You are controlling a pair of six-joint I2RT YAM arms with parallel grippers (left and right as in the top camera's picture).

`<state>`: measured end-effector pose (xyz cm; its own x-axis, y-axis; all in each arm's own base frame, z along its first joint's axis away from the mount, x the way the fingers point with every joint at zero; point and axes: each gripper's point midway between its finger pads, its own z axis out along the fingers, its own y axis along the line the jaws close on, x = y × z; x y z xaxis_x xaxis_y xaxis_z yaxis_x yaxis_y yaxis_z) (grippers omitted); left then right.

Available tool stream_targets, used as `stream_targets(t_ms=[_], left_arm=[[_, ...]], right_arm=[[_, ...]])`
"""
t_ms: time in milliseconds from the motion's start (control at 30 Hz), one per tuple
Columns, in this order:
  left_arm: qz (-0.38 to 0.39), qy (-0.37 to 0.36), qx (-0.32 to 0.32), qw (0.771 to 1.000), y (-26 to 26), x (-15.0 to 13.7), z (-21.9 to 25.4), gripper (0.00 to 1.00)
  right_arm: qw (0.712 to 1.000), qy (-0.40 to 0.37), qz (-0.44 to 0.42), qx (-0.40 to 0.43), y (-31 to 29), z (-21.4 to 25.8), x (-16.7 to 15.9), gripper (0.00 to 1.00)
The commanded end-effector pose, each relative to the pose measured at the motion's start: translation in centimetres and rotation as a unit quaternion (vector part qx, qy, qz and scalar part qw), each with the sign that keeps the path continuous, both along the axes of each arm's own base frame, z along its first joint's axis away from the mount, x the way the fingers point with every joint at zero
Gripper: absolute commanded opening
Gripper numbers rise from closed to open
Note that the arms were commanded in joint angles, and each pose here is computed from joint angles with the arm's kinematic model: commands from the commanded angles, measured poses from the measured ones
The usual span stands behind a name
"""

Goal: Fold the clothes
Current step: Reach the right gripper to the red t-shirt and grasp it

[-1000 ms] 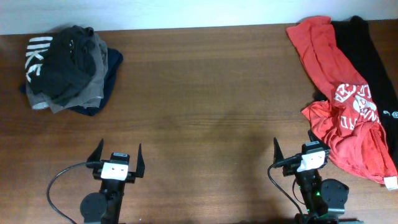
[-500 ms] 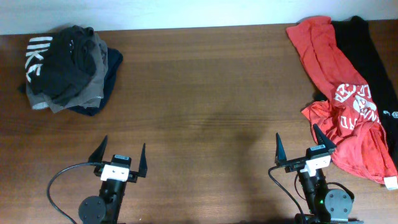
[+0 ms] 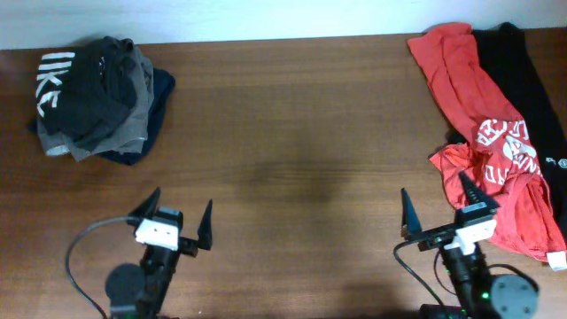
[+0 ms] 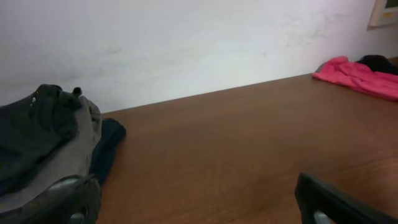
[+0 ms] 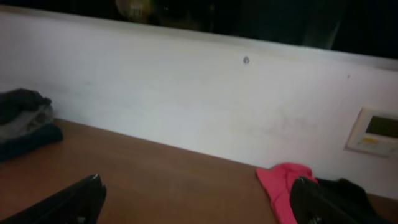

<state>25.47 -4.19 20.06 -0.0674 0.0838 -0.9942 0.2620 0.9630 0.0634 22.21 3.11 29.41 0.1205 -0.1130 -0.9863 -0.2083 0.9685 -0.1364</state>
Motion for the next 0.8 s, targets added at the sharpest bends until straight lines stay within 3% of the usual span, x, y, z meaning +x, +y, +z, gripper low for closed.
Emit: stream_targets(t_ms=[0,367,667,767], left_arm=[[-0.019,0.016,-0.011,1.0,-0.6,1.5,3.4,0.99],[-0.102,0.217,-0.023,0.971,-3.5,9.6,6.4,0.99],[-0.175,0.357,0.003,0.918,-8.7,16.1,1.4,0.99],[-0.184,0.369,0.006,0.911,-9.8,17.6,-1.2,0.99]], right_arm=[[1.0,0.023,0.0,0.01,-0.2,2.6,0.6,0.99],[0.963,0.266,0.0,0.041,-1.0,3.3,6.7,0.99],[0.902,0.423,0.02,0.084,-1.1,-1.6,13.5,0.99],[0.88,0.457,-0.06,0.112,-4.2,-4.6,15.4,0.99]])
